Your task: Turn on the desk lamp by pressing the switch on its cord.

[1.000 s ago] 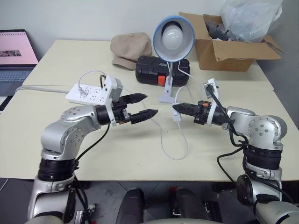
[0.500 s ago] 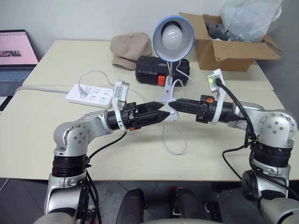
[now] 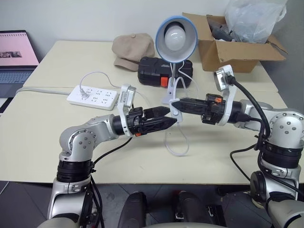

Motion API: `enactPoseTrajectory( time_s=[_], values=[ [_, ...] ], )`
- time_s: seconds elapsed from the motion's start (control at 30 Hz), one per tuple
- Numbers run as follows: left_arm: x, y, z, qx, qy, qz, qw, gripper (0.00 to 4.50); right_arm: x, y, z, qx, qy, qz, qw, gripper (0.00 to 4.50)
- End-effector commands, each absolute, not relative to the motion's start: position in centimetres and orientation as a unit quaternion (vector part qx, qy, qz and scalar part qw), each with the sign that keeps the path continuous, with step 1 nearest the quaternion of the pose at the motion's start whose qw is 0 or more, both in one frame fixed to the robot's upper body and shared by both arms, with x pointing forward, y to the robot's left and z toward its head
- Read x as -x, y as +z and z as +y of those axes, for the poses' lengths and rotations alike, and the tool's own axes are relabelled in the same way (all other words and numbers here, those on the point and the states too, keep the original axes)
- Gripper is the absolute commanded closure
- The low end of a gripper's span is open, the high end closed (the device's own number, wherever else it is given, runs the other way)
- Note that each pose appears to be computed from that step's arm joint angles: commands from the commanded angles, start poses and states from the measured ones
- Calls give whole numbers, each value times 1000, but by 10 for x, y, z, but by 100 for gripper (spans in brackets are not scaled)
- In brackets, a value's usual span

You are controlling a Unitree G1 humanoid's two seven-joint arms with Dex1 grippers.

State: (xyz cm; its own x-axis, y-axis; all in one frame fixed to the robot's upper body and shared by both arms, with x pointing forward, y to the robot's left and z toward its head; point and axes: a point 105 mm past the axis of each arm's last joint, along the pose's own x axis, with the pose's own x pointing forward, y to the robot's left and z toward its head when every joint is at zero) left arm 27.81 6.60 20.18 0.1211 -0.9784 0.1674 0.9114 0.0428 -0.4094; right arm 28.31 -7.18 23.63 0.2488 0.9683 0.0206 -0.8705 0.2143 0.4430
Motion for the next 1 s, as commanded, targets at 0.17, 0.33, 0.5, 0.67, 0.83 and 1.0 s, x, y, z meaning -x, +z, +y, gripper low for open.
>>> enactPoseTrajectory(
  time_s=[0.17,0.33,0.5,0.67,0.83,1.0],
  values=[
    [-275,211,61,220,-669,50,708,0,-279,252,-73,-180,609,107,765,411],
    [-275,211,58,223,-673,47,704,0,-278,253,-73,-177,608,108,766,411],
    [-275,211,56,229,-674,44,701,53,-277,254,-74,-176,608,108,766,411],
    [-274,211,52,234,-681,45,692,166,-275,255,-73,-171,612,110,764,411],
    [-273,210,49,234,-687,46,687,257,-273,255,-72,-166,616,111,762,411],
    [-272,209,48,234,-690,47,684,351,-272,257,-70,-168,619,110,759,411]
  ],
)
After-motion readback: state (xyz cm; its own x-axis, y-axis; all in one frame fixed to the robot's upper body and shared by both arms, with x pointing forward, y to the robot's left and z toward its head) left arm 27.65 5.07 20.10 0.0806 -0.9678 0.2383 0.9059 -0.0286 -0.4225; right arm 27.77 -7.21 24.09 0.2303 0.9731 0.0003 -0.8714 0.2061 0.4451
